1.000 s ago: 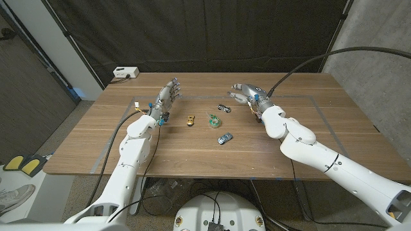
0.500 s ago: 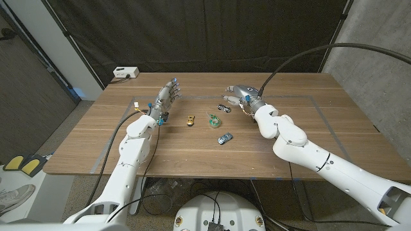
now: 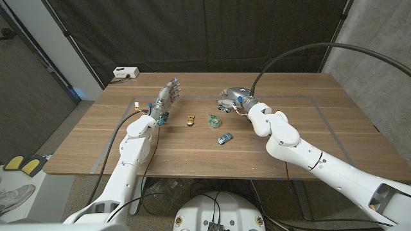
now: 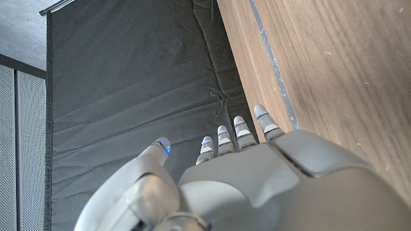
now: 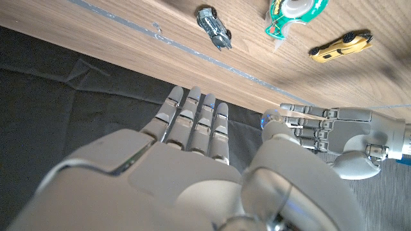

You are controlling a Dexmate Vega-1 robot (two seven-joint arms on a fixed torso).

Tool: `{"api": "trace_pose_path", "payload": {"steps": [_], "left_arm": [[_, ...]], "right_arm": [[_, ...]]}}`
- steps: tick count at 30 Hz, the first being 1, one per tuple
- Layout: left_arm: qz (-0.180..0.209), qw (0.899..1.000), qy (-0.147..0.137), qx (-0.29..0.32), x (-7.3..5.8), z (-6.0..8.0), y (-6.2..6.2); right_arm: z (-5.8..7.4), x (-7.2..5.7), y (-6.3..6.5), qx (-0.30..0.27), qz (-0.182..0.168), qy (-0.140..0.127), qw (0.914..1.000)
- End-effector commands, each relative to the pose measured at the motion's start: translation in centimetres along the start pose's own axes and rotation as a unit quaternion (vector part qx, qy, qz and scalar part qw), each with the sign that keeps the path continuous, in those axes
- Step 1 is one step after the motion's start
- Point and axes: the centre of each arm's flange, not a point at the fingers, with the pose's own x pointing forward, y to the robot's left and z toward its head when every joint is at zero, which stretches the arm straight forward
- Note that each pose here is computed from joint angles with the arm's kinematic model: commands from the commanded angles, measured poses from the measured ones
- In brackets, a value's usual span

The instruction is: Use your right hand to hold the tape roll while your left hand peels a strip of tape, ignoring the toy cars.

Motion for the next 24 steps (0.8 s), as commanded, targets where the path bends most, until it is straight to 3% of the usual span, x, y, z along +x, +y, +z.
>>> {"api": "trace_pose_path", "payload": {"steps": [1, 12, 17, 24], "left_arm": [[-0.001, 1.0, 0.0, -0.004, 0.1, -0.2, 0.0], [0.001, 1.0, 0.0, -0.006, -0.1, -0.4, 0.2], [0.001, 1.0, 0.001, -0.005, -0.1, -0.4, 0.2], [0.0, 1.0, 0.002, -0.004, -0.1, -0.3, 0.3]], "right_arm": [[1.3, 0.5, 0.1, -0.022, 0.052, 0.023, 0.9981], [1.9, 1.2, 0.7, -0.046, 0.07, 0.039, 0.9957], [2.0, 1.7, 0.9, -0.042, 0.102, 0.048, 0.9927], [2.4, 2.1, 1.5, -0.049, 0.119, 0.051, 0.9903]]}}
